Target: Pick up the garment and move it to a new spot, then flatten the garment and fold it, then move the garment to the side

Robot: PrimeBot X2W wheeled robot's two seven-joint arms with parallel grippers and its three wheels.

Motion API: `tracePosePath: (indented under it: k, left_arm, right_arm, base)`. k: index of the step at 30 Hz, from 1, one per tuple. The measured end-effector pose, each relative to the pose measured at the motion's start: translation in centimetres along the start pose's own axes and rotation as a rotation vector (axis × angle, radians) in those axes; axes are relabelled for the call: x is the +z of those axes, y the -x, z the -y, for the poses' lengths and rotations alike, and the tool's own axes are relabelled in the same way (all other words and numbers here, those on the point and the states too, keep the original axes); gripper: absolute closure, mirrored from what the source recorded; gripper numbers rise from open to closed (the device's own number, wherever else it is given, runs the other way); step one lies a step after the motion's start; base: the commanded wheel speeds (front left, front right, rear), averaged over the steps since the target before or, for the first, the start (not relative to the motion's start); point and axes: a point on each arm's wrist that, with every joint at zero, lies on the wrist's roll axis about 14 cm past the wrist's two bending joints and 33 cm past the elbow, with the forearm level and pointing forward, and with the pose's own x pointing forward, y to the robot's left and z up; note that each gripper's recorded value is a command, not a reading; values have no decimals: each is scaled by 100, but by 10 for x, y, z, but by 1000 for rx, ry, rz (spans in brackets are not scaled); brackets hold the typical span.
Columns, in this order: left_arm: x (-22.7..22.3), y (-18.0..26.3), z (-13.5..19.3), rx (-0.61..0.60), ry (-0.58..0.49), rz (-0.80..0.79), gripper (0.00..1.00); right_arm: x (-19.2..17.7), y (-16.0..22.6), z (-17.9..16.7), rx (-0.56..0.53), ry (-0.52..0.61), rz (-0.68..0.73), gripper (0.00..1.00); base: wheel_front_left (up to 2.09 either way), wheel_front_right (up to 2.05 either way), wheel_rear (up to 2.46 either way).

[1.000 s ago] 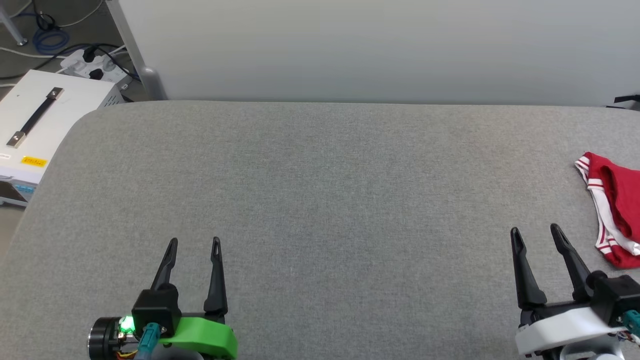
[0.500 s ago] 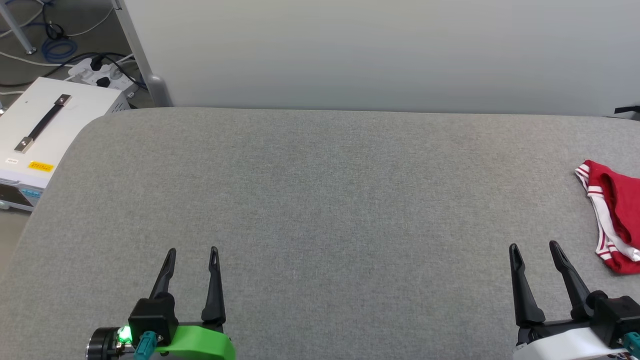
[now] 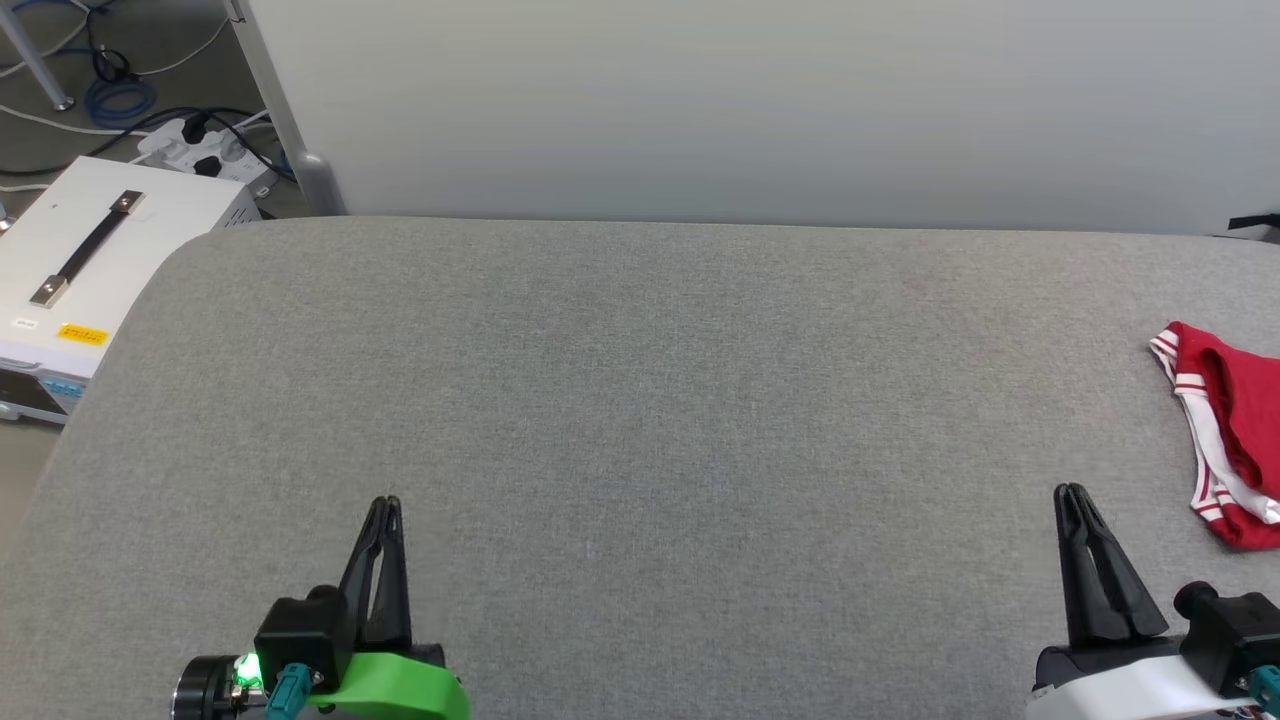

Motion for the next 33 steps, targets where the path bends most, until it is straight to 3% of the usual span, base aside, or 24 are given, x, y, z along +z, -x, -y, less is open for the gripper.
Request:
tracePosePath:
  k: [33]
  left_arm:
    - [-4, -4, 3, -12, -6, -47, 100]
  right_arm:
    - [-5, -2, 1, -6, 32, -50, 100]
  base:
    - [0, 0, 0]
